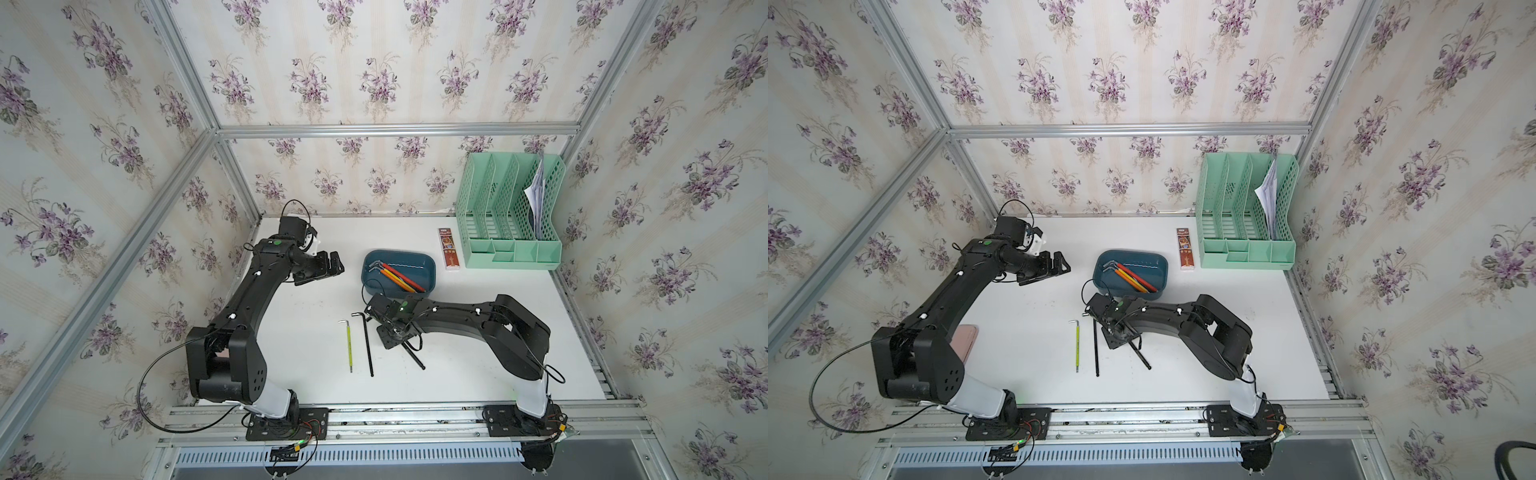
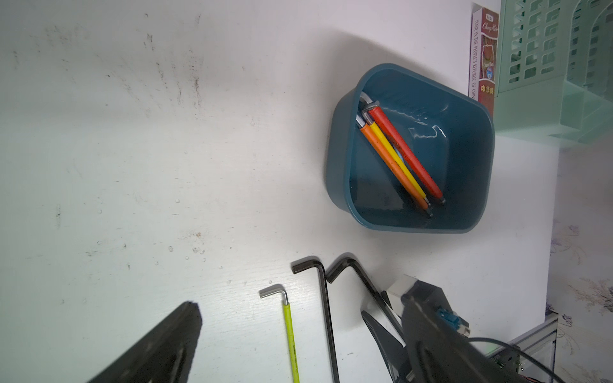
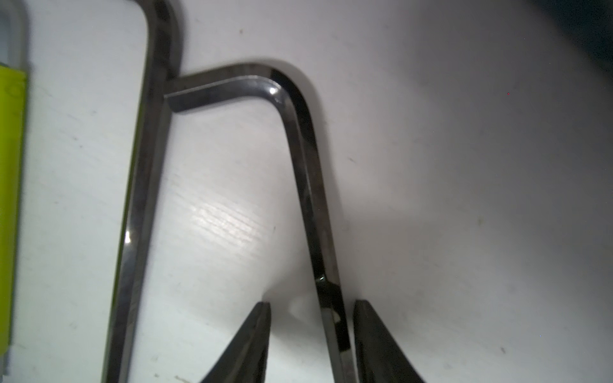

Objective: Put the hex key on the desktop into the storage box
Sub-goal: Pick up the Allen key from the center of the board.

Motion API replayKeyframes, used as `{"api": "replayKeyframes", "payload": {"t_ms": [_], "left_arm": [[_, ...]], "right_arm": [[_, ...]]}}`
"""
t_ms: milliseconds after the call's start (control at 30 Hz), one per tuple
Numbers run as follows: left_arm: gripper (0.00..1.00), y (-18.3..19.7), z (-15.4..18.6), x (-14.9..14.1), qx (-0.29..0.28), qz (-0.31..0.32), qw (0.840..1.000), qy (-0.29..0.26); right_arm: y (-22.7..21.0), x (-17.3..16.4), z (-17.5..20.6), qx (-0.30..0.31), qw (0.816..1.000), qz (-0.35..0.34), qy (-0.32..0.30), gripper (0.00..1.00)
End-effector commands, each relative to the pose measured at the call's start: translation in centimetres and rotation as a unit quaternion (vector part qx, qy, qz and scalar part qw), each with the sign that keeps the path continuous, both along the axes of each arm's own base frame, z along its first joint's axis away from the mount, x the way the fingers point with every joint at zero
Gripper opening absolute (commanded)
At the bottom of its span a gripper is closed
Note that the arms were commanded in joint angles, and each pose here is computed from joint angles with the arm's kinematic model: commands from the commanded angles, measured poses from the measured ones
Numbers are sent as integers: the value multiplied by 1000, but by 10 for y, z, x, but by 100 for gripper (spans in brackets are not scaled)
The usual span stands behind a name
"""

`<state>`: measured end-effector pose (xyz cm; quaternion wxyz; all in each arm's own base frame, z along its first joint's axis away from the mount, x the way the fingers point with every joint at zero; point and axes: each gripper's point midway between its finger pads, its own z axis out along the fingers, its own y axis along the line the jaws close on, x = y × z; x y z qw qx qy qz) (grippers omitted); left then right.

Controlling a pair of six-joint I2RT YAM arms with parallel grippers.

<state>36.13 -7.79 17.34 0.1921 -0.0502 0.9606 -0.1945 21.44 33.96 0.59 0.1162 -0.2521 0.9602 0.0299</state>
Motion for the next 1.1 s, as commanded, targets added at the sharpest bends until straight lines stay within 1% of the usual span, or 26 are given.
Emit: {"api": "replayKeyframes", "payload": {"t_ms": [0, 67, 200, 300, 333, 433, 600, 767, 867, 1067], "left_arm": [[99, 0, -1, 0, 0, -3, 1000, 2], [99, 0, -3, 1, 0, -3, 1000, 4], [99, -3, -5, 2, -8, -3, 1000, 6], [99, -5, -7, 2, -14, -6, 1000, 11], [99, -5, -8, 2, -13, -5, 1000, 13], [99, -3, -8, 2, -7, -3, 1000, 10], [99, -2, -10, 2, -6, -2, 1000, 13], [99, -2, -14, 3, -4, -1, 1000, 16], [99, -2, -16, 3, -5, -1, 1000, 20], [99, -1, -13, 2, -3, -2, 1000, 13]], "right_arm": [[-30, -6, -25, -62, 998, -5, 4, 42], [-34, -9, -32, -63, 998, -8, 7, 37], [-41, -10, -37, -67, 998, -11, 2, 16], [-46, -4, -30, -72, 997, -15, -19, 3], [-45, -3, -26, -70, 997, -14, -26, 1], [-44, 9, -6, -58, 996, -25, -62, 0], [-31, 27, 46, 5, 992, -27, -123, 0], [-25, 41, 88, 52, 988, -22, -141, 0], [-24, 53, 117, 78, 983, -13, -163, 0], [-22, 88, 160, 124, 973, 15, -194, 0]]}}
